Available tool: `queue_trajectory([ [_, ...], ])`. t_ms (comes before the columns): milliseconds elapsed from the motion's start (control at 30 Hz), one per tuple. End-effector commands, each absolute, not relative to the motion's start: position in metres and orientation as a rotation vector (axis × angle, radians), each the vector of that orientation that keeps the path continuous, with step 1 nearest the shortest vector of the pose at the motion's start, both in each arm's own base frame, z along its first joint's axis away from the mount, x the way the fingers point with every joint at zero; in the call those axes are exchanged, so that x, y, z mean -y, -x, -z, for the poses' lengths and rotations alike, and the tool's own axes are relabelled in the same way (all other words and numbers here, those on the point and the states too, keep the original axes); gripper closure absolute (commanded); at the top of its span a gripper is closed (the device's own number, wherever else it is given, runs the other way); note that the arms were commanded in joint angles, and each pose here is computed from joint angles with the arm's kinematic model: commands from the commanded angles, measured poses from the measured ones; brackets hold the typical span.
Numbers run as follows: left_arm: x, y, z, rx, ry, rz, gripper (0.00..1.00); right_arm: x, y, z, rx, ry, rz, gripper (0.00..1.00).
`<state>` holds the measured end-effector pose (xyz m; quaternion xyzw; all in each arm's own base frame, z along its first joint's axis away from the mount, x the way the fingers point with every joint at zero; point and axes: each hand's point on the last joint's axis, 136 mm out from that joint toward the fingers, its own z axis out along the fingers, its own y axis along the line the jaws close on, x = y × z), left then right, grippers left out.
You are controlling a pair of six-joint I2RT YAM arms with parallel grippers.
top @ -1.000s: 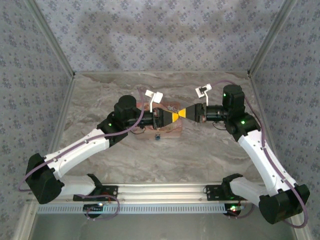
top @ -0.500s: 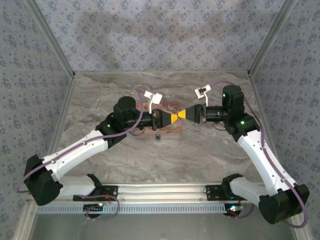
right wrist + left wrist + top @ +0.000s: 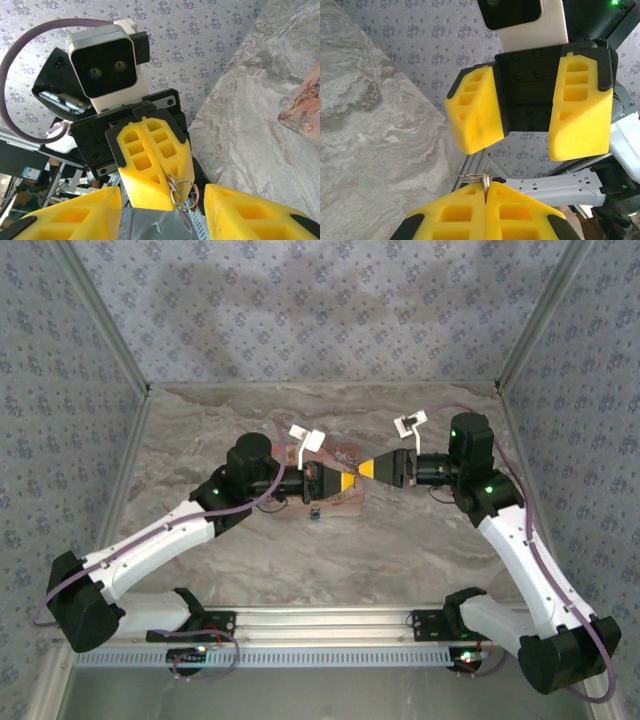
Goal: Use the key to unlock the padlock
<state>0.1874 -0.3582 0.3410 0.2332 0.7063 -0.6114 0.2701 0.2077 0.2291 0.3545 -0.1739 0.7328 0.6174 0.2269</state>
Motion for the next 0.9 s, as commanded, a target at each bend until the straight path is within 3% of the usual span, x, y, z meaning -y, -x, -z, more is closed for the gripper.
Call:
queue_trajectory([
  [0,0.359,-0.175,-0.370,-1.791,-0.702,1.710,1.00,-0.233,-0.200,-0.359,-1.989,0.528,-1.717,0.49],
  [233,0.364,-0.170,-0.374,-1.784,-0.738,1.719,1.00,-0.241,-0.192,-0.359,-1.976,0.582,-1.745,0.57],
  [667,0.362,-0.172,-0.373,-1.793,-0.731,1.699,1.00,-0.241,-0.182,-0.367,-1.939,0.644,-1.759,0.99],
  [800,0.360,-0.172,-0.374,-1.797,-0.726,1.681,1.00,-0.239,-0.186,-0.364,-1.949,0.616,-1.726,1.00],
  [867,0.359,-0.172,-0.374,-1.797,-0.722,1.675,0.91,-0.237,-0.189,-0.365,-1.948,0.601,-1.719,1.00],
])
